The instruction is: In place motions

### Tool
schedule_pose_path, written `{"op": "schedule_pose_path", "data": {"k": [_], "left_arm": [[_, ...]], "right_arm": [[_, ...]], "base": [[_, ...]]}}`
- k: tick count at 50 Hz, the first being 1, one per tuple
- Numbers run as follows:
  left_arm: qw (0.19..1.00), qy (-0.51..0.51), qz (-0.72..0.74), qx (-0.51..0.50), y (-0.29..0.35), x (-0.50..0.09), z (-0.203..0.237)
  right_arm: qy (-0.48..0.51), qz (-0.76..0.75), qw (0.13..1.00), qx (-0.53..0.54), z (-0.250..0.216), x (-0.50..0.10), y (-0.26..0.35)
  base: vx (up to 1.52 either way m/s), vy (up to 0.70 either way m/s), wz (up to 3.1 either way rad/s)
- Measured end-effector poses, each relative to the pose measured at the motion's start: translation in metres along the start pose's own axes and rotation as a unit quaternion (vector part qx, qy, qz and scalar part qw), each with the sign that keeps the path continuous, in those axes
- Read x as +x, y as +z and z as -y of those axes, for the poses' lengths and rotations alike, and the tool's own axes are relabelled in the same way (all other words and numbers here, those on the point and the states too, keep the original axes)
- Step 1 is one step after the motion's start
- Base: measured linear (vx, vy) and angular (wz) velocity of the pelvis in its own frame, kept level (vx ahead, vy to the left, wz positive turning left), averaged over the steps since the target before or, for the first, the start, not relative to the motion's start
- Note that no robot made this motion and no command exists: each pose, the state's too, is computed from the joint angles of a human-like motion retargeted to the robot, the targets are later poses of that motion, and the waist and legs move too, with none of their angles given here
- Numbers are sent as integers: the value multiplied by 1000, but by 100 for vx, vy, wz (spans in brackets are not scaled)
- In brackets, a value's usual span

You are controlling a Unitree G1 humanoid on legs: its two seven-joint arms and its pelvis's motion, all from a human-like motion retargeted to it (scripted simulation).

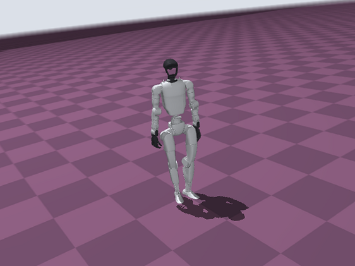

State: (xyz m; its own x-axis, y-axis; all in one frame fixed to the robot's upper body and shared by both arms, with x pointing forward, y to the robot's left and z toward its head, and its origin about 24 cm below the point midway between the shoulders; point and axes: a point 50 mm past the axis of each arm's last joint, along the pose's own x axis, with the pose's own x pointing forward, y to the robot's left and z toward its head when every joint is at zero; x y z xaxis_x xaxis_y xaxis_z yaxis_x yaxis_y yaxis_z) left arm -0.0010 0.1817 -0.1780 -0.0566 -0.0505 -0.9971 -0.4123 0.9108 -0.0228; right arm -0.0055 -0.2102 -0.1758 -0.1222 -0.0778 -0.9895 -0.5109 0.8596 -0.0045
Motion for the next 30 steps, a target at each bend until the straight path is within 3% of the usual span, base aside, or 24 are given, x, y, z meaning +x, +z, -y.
{"op": "schedule_pose_path", "data": {"k": [7,15,23,30], "left_arm": [[975,-94,195,51,130,-29,49],[938,-86,309,133,192,-63,70],[957,-75,225,167,140,-33,61],[995,-13,18,97,8,1,13]], "right_arm": [[66,-161,981,84,-35,-8,-97],[67,-208,966,139,-37,-13,-115],[20,-85,990,113,-14,0,-42],[-15,55,998,-16,21,-10,62]], "base": [[0,0,0],[-1,1,-12],[-1,5,14],[1,2,9]]}}
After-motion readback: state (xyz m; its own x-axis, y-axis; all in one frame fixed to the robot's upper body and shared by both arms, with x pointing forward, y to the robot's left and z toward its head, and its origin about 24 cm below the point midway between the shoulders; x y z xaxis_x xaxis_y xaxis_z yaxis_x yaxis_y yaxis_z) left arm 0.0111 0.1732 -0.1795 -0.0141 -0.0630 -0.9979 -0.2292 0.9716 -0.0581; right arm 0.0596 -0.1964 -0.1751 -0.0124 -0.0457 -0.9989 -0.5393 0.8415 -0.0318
